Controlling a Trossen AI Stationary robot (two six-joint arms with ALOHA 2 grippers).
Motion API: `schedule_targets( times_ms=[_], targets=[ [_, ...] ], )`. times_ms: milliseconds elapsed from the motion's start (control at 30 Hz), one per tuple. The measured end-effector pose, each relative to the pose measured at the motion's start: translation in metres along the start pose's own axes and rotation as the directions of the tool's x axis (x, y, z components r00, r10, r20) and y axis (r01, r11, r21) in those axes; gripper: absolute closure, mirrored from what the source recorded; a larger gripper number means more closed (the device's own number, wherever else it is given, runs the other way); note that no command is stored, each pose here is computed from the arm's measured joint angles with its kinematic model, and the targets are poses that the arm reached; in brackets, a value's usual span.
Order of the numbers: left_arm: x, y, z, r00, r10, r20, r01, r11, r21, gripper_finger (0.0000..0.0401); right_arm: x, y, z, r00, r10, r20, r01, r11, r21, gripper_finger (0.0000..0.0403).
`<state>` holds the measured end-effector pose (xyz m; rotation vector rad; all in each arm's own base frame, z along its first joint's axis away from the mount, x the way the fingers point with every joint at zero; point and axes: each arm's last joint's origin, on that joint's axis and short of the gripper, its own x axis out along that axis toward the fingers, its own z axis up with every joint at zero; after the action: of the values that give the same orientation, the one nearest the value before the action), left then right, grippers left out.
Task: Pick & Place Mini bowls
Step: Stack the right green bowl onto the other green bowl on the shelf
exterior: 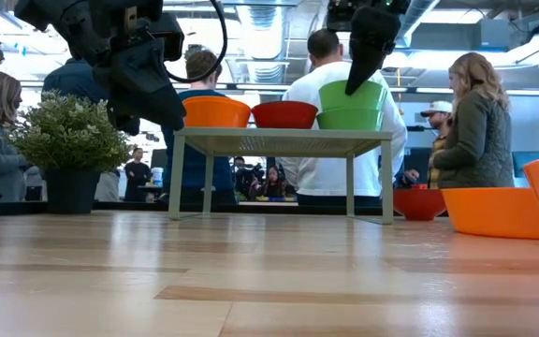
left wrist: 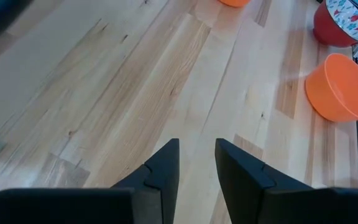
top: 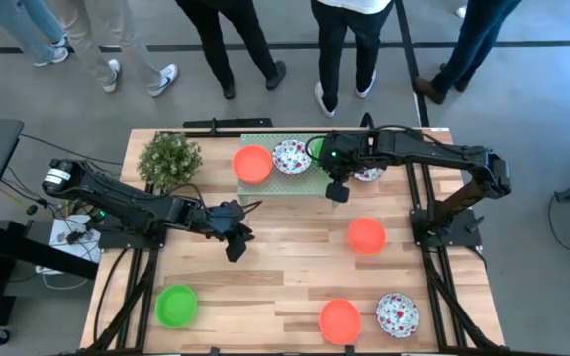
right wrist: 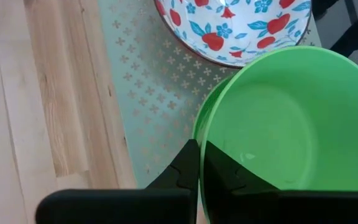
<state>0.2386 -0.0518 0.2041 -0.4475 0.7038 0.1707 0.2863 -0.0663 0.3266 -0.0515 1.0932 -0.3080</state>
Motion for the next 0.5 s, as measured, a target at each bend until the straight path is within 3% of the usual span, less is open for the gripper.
schedule_targets(
  times_ms=[233,500],
  targets=[
    [0.000,0.000,0.000,1.000,0.000,0.000,0.000,1.000,0.000,0.0297,0.019,0.004,-0.012,0.999,0.001,-0.049,-0.002,1.000,-0.020,0.0401],
    [0.000,0.000,0.000,1.000,0.000,0.000,0.000,1.000,0.000,0.0297,0.025,0.004,-0.012,1.000,-0.004,-0.023,0.003,0.999,-0.032,0.0394]
  ],
)
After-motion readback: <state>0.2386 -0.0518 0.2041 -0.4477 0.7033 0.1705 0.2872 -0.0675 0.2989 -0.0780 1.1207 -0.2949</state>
